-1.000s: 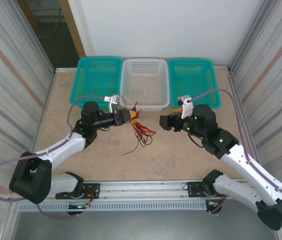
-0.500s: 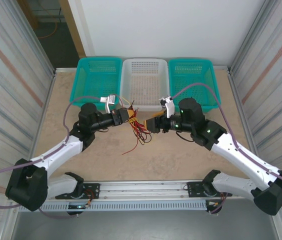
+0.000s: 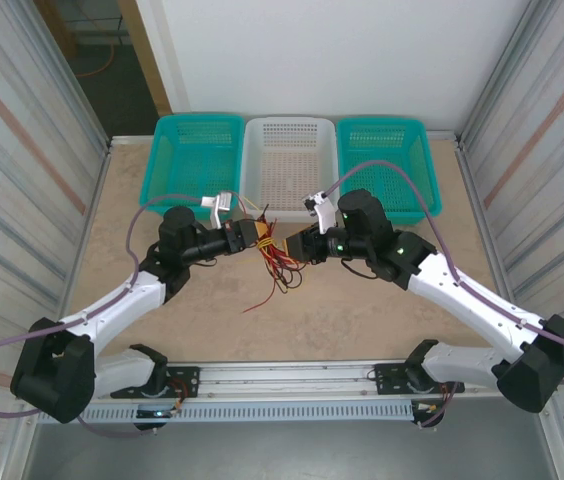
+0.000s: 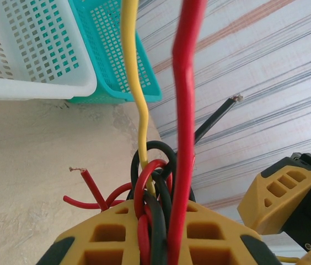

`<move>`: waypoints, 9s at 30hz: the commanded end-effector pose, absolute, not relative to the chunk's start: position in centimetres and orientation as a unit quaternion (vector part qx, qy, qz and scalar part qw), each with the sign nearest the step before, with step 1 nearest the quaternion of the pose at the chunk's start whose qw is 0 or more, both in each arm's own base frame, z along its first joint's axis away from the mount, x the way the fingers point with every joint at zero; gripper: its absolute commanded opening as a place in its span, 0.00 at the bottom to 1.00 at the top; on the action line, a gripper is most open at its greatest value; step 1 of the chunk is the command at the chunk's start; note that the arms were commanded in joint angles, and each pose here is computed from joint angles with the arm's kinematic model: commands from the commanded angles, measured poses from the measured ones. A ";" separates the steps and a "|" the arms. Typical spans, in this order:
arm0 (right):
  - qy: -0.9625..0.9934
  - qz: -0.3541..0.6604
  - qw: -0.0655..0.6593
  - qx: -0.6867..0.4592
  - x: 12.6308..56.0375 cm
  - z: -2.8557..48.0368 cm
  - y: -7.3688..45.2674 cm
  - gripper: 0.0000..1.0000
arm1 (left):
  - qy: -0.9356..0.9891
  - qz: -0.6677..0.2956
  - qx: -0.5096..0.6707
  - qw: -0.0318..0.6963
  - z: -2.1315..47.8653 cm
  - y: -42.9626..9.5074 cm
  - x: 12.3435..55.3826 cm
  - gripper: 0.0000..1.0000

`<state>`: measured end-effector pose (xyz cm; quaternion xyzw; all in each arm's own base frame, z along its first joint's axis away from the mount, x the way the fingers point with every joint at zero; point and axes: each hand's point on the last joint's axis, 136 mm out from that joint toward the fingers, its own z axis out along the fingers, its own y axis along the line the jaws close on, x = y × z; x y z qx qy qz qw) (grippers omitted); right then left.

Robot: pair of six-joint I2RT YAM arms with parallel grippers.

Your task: Untangle the cables

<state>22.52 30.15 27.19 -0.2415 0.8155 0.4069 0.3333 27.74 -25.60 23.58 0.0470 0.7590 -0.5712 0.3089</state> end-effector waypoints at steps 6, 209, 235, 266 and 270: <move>0.822 0.391 0.331 -0.247 22.9 26.8 30.5 0.35 | 0.729 -0.588 0.077 0.342 27.0 -25.8 27.3 0.00; 0.736 0.225 0.637 0.034 27.1 40.2 8.8 0.00 | 0.799 -0.454 -0.032 0.393 18.9 -29.1 25.3 0.00; 0.762 0.232 0.602 -0.059 28.0 37.8 16.5 0.00 | 0.774 -0.488 0.078 0.396 29.7 -26.9 23.4 0.73; 0.762 0.238 0.593 -0.099 27.1 36.3 20.2 0.00 | 0.808 -0.465 -0.046 0.359 25.7 -22.6 27.6 0.03; 0.767 0.228 0.593 -0.093 27.2 36.0 19.9 0.02 | 0.807 -0.449 -0.046 0.381 26.2 -22.0 28.2 0.00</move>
